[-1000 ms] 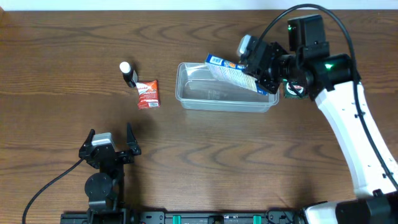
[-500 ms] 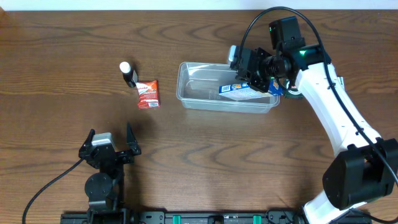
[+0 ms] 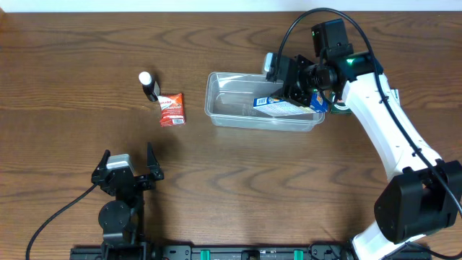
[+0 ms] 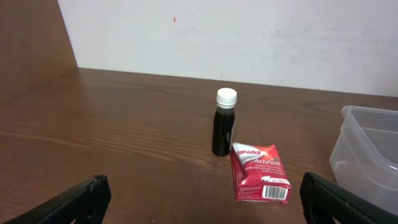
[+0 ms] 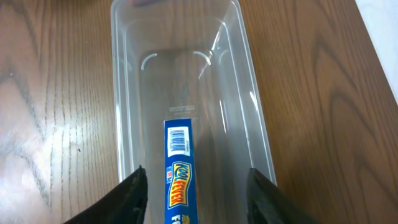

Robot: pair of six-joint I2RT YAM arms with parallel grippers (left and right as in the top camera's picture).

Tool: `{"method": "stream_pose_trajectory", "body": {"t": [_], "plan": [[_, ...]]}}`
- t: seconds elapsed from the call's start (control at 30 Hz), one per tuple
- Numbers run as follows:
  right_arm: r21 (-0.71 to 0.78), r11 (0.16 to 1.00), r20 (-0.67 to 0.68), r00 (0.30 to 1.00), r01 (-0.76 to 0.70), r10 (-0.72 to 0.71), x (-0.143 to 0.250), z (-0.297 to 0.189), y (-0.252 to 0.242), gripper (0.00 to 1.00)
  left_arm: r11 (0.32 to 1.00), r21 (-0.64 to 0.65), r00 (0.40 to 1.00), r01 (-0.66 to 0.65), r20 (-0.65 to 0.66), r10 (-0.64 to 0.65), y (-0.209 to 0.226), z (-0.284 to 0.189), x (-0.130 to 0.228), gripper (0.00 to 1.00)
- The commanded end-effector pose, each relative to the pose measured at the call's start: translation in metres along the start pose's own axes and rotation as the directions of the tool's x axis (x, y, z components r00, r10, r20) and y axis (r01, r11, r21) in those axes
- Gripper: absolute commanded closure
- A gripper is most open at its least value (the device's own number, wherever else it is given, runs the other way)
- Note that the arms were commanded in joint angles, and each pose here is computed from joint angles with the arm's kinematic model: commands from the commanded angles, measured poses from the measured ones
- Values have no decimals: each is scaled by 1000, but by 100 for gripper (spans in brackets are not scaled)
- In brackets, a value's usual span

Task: Pack container
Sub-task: 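Lower the blue box upright into the container with the right gripper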

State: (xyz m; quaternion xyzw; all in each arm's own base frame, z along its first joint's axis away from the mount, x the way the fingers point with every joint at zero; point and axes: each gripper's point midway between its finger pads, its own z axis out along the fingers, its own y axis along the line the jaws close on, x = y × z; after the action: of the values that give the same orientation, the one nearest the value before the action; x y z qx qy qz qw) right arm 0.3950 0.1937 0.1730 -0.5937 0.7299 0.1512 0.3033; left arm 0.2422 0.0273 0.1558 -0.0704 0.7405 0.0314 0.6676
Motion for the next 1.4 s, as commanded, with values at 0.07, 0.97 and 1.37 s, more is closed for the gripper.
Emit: {"method": "stream_pose_trajectory", "body": {"t": [0.07, 0.97, 1.37], "plan": [[-9, 1000, 7, 1000, 12, -12, -5, 0, 6, 46, 1000, 1, 999, -22, -44, 22, 0, 2, 18, 2], [45, 957, -408, 880, 286, -243, -9, -23, 12, 27, 1000, 1, 999, -22, -44, 22, 0, 2, 18, 2], [-36, 930, -520, 788, 365, -330, -2, 16, 26, 26, 1000, 1, 999, -22, -44, 22, 0, 2, 18, 2]]}}
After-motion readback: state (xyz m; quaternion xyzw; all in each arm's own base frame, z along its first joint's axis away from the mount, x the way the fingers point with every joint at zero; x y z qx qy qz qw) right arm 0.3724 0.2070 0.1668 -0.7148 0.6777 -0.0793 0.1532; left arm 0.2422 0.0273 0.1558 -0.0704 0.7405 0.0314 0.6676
